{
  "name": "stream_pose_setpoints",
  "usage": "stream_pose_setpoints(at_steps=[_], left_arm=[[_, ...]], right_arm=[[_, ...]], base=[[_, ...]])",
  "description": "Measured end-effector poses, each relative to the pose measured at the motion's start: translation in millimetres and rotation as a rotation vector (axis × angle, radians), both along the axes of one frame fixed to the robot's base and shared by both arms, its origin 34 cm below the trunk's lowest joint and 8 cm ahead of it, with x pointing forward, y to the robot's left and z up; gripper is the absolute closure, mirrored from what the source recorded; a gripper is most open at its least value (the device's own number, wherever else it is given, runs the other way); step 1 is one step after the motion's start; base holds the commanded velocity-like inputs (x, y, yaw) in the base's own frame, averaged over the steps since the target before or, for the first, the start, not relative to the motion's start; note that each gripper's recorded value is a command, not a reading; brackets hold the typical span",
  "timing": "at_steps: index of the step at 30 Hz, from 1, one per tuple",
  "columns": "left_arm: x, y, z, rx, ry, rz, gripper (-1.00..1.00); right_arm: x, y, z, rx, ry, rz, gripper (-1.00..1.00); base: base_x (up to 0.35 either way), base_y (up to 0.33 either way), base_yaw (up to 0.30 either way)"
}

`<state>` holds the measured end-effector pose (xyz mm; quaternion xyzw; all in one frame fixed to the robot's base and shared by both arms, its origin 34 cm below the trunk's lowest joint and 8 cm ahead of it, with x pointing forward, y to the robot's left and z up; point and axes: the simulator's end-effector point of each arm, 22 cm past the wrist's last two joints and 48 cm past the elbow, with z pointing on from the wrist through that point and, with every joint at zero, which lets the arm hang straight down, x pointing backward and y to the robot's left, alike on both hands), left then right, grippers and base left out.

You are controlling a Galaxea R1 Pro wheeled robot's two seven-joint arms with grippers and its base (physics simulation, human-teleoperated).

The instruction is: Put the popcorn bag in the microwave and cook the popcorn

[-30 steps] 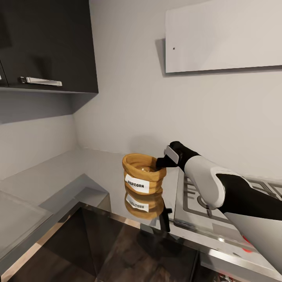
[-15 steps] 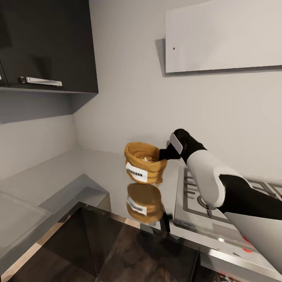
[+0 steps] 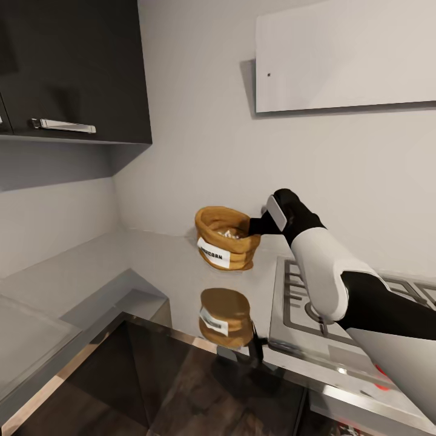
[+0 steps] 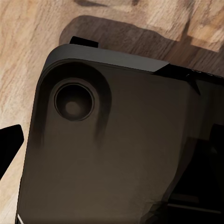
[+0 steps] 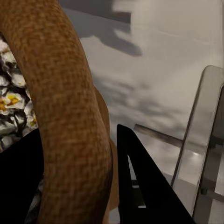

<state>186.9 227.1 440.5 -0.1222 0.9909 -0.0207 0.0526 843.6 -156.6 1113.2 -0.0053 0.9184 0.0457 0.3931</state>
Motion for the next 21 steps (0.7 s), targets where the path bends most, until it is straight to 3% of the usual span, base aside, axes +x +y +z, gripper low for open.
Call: stream_pose_setpoints(at_steps=[4, 21], left_arm=[[0.0, 0.0, 0.0, 0.000, 0.000, 0.000, -1.00], [-0.2, -0.1, -0.2, 0.004, 0.002, -0.001, -1.00]], right_arm=[[0.1, -0.3, -0.1, -0.002, 0.000, -0.001, 1.00], [0.9, -3.1, -0.2, -0.025, -0.003, -0.003, 1.00]], base=[[-0.066, 0.000, 0.000], [-0.339, 0.000, 0.000]])
